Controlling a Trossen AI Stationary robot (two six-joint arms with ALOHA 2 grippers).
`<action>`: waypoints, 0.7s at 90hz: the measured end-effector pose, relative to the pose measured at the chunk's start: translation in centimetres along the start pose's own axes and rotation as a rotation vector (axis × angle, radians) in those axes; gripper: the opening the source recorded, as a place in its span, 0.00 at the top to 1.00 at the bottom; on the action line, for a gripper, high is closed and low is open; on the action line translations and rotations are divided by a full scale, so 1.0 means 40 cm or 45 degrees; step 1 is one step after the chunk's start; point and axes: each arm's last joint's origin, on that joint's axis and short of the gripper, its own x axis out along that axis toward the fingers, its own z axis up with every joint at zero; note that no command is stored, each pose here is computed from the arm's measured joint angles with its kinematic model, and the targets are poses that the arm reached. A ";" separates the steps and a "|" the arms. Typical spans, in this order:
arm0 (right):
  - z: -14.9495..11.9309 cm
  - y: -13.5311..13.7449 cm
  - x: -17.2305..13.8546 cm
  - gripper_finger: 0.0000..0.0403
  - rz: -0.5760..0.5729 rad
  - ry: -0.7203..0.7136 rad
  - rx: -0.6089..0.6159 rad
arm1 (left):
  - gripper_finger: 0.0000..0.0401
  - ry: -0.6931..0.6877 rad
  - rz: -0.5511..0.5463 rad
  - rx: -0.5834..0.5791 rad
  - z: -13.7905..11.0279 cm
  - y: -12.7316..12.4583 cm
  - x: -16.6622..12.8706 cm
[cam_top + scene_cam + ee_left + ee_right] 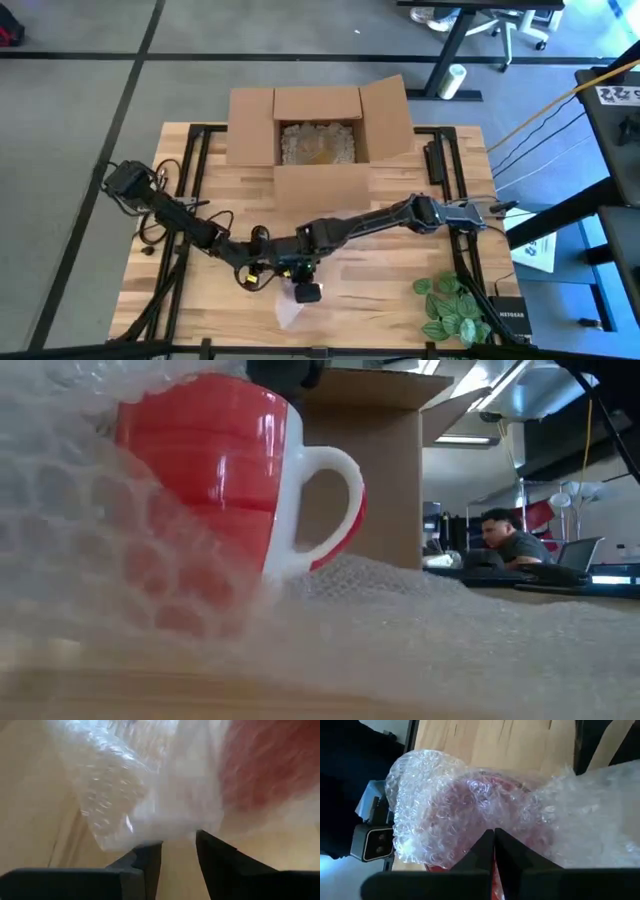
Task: Wrap mug
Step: Wrap the red mug using the bubble wrap
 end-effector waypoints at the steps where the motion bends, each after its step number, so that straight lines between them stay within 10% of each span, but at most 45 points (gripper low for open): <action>1: 0.000 0.000 0.000 1.00 0.000 0.001 -0.002 | 0.74 0.007 0.003 0.002 0.000 0.001 -0.001; 32: -0.004 -0.005 0.013 1.00 0.001 0.007 -0.014 | 0.74 -0.037 0.309 0.080 0.000 0.035 -0.026; 63: -0.005 -0.012 0.031 1.00 0.031 0.021 -0.009 | 0.74 -0.289 0.175 0.104 0.069 0.034 -0.020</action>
